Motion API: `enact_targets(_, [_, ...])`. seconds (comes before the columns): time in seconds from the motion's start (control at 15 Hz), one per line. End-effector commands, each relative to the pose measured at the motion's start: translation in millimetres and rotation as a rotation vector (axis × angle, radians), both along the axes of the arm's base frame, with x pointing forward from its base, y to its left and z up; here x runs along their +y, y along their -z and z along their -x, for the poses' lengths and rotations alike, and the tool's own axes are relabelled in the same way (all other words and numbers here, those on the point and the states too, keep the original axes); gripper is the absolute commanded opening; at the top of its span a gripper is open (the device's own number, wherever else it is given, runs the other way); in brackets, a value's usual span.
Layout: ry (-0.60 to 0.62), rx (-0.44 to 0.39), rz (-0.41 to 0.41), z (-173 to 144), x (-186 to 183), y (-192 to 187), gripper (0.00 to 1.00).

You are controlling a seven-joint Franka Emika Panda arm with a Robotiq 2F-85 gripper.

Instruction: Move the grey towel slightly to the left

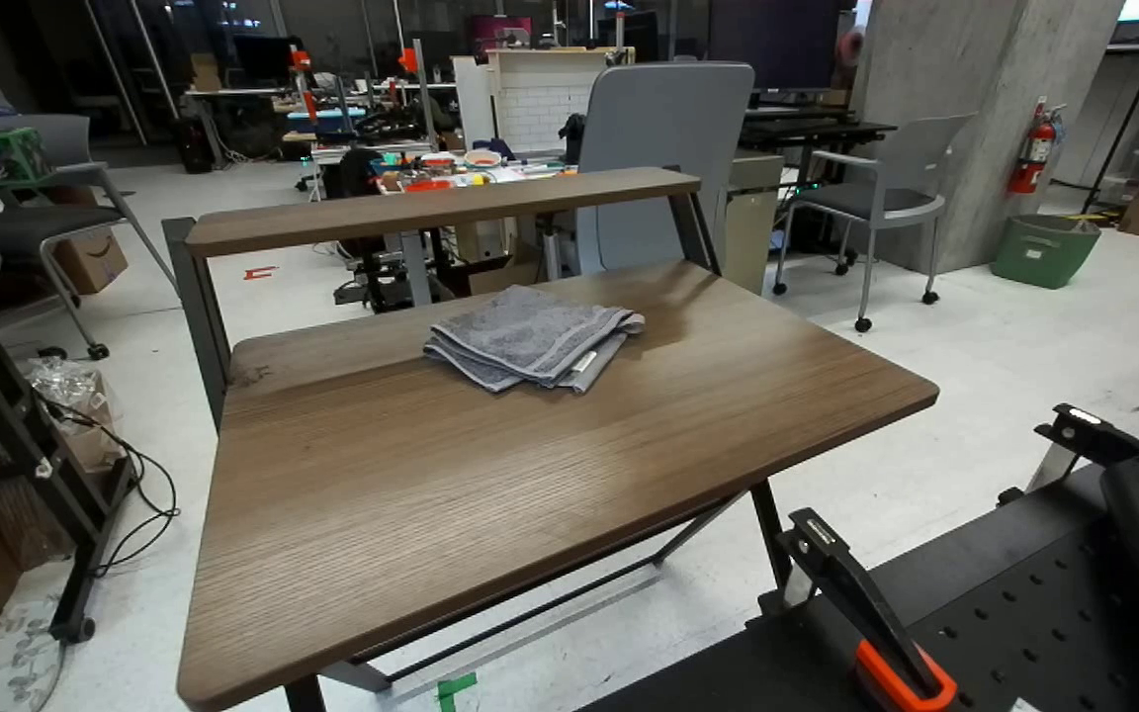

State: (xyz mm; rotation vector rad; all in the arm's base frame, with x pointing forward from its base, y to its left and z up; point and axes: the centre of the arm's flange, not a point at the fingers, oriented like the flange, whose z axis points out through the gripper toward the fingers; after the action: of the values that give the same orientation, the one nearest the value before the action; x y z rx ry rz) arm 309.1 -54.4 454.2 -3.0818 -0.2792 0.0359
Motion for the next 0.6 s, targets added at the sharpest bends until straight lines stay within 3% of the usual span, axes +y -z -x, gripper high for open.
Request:
enact_targets(0.0, [0.109, 0.011, 0.056, -63, 7, 30, 1.0])
enact_targets(0.53, [0.334, 0.037, 0.123, -182, 51, 129, 1.0])
